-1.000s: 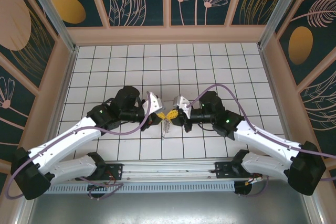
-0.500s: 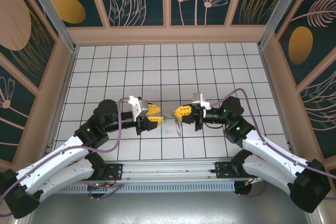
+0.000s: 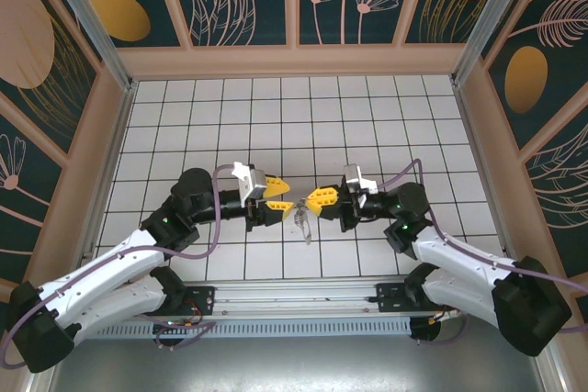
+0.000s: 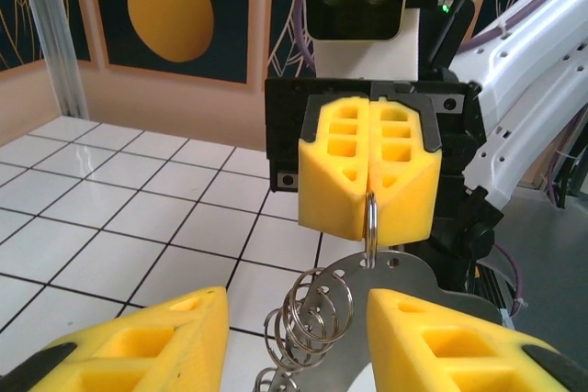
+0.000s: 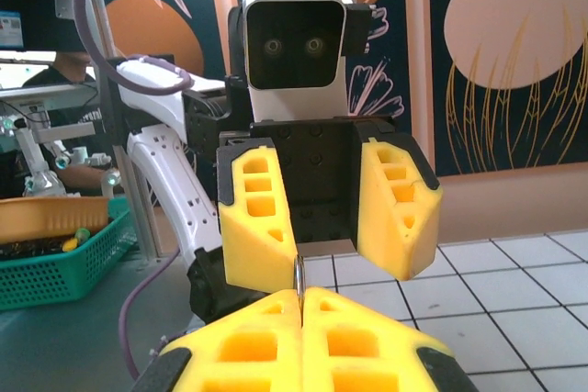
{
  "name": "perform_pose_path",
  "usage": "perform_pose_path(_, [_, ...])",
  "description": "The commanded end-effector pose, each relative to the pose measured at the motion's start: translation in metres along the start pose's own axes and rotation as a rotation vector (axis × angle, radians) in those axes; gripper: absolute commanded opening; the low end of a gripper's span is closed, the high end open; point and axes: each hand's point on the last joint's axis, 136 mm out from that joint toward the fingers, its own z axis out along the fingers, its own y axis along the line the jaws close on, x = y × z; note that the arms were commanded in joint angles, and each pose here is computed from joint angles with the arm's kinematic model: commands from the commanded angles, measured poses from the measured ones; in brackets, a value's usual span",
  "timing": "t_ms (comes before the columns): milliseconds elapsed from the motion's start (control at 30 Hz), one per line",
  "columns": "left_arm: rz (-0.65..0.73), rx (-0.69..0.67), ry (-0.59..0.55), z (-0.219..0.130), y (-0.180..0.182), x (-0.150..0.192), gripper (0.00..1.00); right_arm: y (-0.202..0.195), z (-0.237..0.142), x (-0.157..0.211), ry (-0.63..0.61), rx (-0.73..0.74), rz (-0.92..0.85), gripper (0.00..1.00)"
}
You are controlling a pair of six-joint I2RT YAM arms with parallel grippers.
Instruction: Put the keys on the keyring
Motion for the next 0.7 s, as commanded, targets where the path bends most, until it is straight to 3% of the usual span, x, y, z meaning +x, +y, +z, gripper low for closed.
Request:
perform_pose_path(0, [0.046,0.043,-0.076,-0.003,-0.011,-0.028,0.43,0.010,-0.003,-0.023,-0.101,-0.033,-0.068,0.00])
perform_pose_path(667, [0.071,0.104,-0.084,0.008,-0.014,-0.034,0.42,-0.003,-0.001,-0.016,-0.131,-0.007,-0.044,0.00])
